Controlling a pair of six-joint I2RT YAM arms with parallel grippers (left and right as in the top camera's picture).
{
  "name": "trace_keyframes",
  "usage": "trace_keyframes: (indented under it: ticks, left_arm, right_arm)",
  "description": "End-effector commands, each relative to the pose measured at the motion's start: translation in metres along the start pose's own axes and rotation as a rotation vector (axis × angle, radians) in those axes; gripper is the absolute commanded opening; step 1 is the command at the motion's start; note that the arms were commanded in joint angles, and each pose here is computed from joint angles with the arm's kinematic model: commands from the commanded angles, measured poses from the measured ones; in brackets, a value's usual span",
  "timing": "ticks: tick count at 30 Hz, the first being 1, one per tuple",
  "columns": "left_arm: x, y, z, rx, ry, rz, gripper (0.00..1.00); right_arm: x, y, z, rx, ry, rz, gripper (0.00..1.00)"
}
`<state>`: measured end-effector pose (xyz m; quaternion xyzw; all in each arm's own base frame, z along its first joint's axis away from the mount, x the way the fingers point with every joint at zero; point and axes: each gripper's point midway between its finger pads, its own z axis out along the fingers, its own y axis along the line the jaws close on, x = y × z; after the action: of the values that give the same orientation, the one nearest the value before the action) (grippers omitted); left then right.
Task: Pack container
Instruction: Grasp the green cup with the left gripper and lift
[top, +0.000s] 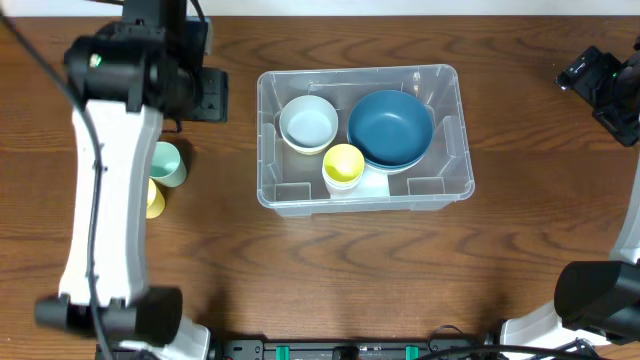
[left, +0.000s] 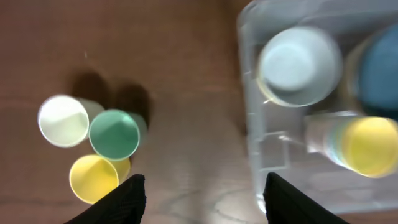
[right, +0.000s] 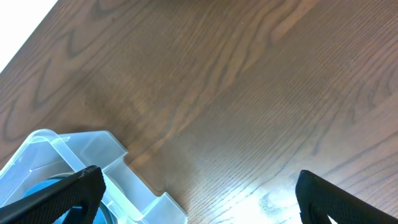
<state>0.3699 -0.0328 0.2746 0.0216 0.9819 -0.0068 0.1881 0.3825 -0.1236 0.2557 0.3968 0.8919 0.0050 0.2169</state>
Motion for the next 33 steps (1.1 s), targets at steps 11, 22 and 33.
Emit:
trace_keyframes:
  ticks: [11,22,33]
  left_arm:
    - [0.028,0.079,0.112,-0.094,0.332,-0.196,0.61]
    - [0.06,0.086,0.169,-0.061,0.467,-0.259,0.6]
    - [0.085,0.084,0.201,-0.06,0.503,-0.26,0.44]
  right_arm:
    - [-0.004,-0.001,-0.01,-0.008,-0.027,0.013,0.99]
    - [-0.004,-0.001,-0.01,-0.008,-0.027,0.013,0.99]
    - [-0.004,-0.001,-0.01,-0.008,-0.027,0.013,0.99]
